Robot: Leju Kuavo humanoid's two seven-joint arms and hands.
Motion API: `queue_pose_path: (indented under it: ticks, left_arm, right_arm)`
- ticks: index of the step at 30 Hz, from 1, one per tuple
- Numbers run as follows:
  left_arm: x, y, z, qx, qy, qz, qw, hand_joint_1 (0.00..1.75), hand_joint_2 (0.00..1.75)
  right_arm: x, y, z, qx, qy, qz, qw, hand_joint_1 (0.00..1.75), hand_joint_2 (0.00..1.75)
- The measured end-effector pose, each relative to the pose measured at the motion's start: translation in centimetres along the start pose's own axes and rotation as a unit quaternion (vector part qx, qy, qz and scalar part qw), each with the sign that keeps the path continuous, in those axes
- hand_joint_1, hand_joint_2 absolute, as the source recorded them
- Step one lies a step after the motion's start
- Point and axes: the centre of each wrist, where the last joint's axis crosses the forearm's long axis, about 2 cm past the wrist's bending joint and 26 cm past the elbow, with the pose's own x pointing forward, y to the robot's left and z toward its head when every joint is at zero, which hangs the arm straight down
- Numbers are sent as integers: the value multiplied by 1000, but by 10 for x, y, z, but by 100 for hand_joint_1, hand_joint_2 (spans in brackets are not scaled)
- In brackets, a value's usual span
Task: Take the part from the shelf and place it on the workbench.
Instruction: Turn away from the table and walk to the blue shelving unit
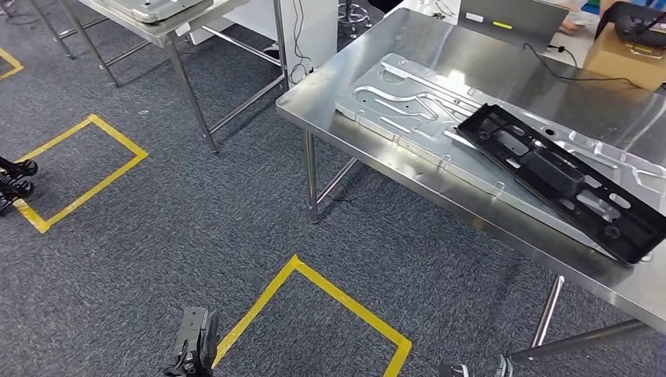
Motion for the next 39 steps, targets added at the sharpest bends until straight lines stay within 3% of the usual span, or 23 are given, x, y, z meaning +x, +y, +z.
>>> queue_pose_path:
  ticks: [39]
  left_arm:
    - [-2, 3, 2, 2, 3, -1, 1000, 0, 0]
  right_arm:
    - [0, 2, 0, 6, -1, -1, 1000, 0, 0]
